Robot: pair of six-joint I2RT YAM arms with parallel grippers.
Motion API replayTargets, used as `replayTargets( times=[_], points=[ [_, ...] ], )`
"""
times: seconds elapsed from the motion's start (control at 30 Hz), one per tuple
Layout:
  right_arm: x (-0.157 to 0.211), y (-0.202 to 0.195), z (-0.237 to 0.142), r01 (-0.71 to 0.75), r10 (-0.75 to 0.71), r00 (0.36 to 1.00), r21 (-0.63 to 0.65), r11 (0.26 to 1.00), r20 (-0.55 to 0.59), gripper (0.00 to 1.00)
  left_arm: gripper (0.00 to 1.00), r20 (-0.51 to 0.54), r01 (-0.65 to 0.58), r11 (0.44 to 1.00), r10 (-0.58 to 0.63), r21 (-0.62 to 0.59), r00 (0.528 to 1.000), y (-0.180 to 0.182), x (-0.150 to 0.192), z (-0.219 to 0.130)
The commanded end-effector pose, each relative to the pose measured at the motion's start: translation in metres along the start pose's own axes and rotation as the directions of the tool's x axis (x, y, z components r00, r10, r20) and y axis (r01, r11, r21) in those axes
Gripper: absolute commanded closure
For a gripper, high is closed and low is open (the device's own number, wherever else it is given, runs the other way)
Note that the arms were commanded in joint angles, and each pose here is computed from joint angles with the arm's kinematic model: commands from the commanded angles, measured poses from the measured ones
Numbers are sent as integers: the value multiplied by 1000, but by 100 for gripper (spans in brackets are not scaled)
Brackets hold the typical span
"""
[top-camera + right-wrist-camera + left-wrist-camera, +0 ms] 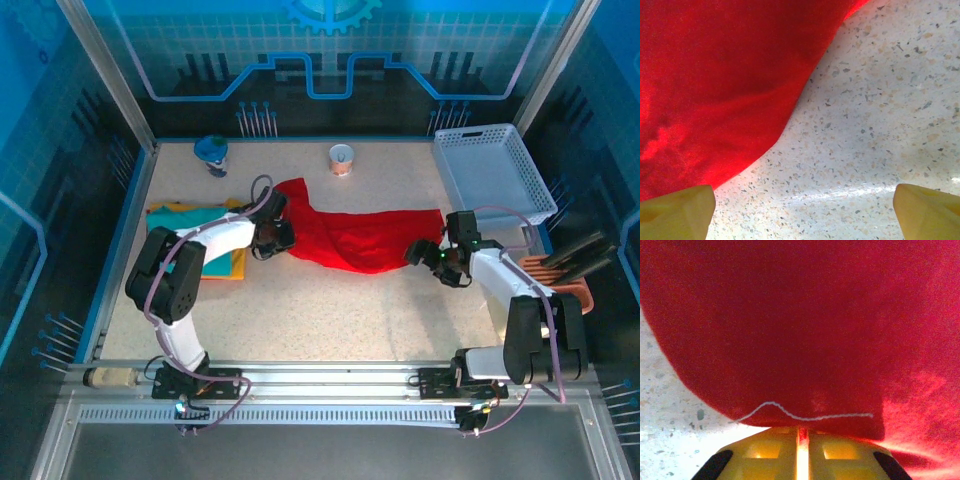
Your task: Fold and stack the t-shirts
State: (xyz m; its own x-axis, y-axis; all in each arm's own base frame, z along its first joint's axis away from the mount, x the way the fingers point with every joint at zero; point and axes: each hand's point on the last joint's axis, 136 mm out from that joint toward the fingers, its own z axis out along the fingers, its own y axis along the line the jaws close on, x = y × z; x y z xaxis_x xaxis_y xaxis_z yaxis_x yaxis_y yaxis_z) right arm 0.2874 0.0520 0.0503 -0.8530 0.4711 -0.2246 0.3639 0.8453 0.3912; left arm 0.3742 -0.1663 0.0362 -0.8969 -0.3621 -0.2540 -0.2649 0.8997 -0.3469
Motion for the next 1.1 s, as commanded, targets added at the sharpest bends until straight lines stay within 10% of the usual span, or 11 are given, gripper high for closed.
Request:
replayTargets(
  times=[0.0, 0.6, 1.07],
  points=[
    [3, 4, -1, -4, 4, 1000, -16, 1000, 1, 8, 100, 46, -14, 1000, 13, 20, 999, -13, -12, -20],
    [-5, -8, 6, -64, 64, 998, 31, 997, 14, 20, 100, -129, -87, 996, 88, 14, 988, 10, 107, -173],
    [-3, -9, 7, -66, 65, 998, 55, 996, 16, 25, 95, -328, -29, 999, 14, -41, 944, 48, 193, -126]
  ],
)
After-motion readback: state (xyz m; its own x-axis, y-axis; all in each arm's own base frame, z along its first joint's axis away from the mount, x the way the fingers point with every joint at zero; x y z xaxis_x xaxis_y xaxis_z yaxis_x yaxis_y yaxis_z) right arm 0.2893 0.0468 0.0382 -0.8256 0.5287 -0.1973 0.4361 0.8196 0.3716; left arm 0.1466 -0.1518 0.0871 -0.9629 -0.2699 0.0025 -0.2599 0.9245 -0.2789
